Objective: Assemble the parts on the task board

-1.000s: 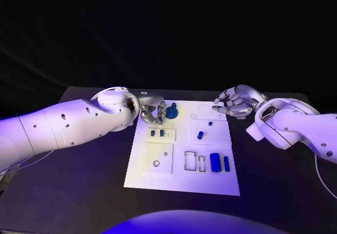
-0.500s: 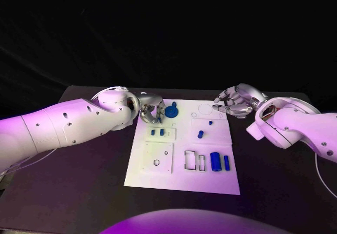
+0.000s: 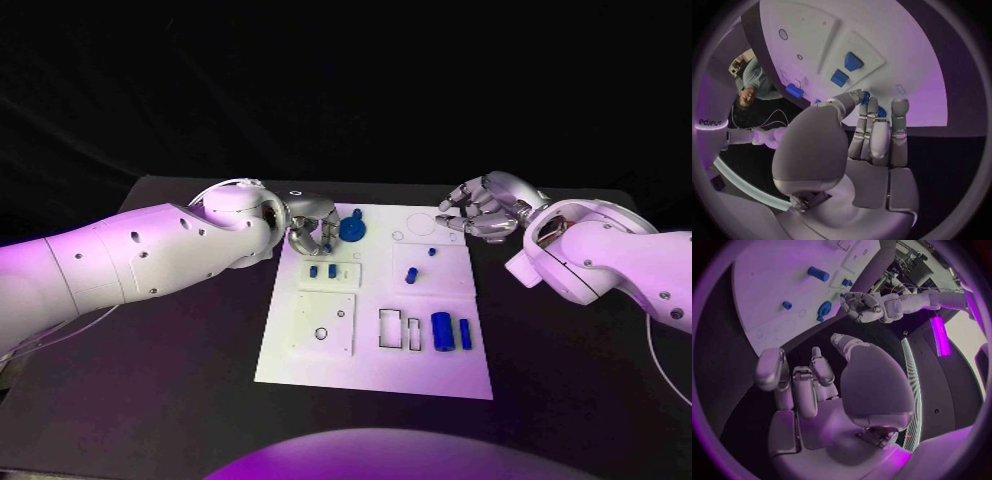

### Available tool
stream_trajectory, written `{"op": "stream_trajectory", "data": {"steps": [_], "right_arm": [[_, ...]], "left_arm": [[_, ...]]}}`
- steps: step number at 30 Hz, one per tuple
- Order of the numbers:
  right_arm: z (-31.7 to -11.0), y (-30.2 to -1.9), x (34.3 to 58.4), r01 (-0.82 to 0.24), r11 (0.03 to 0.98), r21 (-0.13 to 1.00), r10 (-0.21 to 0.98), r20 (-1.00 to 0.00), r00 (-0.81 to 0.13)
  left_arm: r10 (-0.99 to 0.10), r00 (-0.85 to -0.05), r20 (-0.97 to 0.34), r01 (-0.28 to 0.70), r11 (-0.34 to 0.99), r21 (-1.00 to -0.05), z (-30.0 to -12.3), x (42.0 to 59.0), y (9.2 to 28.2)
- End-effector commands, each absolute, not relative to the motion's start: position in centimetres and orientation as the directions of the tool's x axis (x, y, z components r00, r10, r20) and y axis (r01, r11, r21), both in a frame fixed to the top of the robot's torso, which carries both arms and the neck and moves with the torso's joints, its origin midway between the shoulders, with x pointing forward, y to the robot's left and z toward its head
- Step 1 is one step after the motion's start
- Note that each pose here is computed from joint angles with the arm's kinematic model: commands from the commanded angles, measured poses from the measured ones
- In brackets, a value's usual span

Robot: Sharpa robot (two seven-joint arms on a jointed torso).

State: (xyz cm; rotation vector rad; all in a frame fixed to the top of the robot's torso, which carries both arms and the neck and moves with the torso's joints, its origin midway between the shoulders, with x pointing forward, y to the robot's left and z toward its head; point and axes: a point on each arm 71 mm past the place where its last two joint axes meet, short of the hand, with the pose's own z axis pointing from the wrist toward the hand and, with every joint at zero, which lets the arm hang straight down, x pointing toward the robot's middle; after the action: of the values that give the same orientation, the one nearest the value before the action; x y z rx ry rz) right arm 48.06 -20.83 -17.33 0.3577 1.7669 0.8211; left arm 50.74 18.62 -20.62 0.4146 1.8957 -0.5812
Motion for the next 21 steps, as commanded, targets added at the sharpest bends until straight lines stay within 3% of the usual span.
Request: {"op": "stream_trajectory", "data": {"steps": [1, 21], "right_arm": [[-17.34, -20.68, 47.99, -0.167, 0.714, 0.68, 0.598, -0.716, -0.36], [-17.35, -20.7, 48.02, -0.166, 0.715, 0.68, 0.598, -0.716, -0.36]], "left_arm": [[0.02, -0.399, -0.917, 0.537, 0.816, -0.216, -20.72, 50.65, 18.37], [0.037, -0.42, -0.907, 0.526, 0.824, -0.21, -21.03, 50.68, 18.38]]}}
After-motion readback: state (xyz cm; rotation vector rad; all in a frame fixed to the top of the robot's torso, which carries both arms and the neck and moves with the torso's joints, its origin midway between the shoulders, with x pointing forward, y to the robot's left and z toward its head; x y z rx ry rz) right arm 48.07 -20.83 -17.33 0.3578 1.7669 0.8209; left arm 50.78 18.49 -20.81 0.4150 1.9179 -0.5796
